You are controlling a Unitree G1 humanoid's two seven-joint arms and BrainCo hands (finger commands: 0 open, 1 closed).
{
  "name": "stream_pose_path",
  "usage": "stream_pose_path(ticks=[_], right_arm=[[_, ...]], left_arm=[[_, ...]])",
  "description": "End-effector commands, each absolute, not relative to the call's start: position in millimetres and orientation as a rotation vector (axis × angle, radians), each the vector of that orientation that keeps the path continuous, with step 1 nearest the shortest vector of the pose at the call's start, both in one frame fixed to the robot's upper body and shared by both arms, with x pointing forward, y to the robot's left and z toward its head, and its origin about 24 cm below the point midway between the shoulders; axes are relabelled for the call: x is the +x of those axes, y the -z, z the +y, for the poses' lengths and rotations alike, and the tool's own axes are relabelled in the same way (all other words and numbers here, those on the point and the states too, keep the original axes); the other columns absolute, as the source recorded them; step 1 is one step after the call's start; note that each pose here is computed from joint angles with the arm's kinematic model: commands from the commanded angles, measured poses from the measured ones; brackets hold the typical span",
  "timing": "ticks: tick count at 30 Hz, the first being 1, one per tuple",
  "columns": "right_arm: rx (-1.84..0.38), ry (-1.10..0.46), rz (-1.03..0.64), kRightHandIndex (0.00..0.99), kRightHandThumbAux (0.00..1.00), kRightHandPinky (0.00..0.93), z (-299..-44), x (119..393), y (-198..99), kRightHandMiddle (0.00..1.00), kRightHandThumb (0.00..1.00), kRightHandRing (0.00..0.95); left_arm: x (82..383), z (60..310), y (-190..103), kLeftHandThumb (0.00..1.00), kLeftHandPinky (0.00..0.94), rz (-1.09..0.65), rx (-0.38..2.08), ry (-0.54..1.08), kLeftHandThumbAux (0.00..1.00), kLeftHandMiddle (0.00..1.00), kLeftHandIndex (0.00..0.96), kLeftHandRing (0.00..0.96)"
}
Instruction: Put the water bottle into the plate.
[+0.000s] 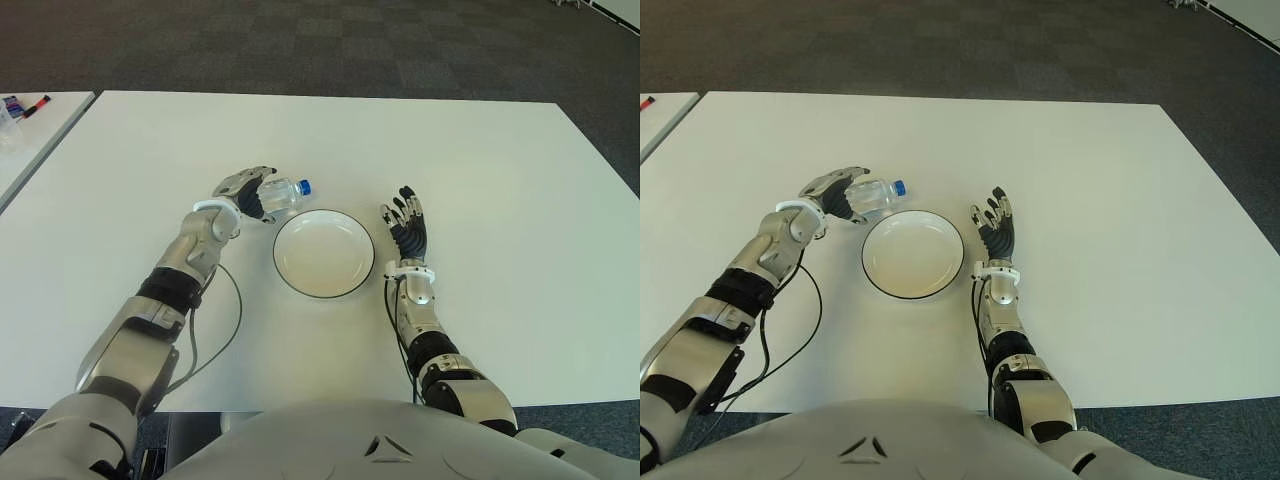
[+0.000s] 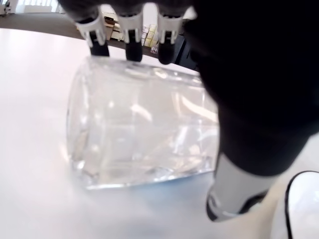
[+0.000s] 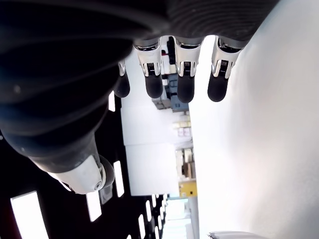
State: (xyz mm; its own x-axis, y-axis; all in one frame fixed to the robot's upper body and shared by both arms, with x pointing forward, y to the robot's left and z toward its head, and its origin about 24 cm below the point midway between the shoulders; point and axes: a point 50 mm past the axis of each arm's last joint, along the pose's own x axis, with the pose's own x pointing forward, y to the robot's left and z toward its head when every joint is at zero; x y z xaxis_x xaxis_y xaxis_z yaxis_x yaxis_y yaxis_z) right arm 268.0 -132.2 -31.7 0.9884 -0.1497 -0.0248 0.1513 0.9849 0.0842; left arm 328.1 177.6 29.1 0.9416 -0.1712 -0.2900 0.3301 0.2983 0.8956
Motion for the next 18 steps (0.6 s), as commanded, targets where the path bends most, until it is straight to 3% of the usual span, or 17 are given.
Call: stream_pose_path(ticks=[1,18], right_arm=[[0.117,0.169,0.180,0.088,0.707,0.139,-124.2,243.8,61.7,0.098,0.051,0.099],[0.112,0.165,0.175,0.086,0.707,0.136,-123.3,244.0,61.2,0.098,0.041,0.096]], left_arm=[[330.1,176.7,-25.8,0.000,0.065,0.145,1.214,0.332,0.902,0.000,0.000,0.000],[331.7,177.0,-17.9,0.000,0.094,0.166,1.203,0.327,0.894,0.005,0.000,0.015]])
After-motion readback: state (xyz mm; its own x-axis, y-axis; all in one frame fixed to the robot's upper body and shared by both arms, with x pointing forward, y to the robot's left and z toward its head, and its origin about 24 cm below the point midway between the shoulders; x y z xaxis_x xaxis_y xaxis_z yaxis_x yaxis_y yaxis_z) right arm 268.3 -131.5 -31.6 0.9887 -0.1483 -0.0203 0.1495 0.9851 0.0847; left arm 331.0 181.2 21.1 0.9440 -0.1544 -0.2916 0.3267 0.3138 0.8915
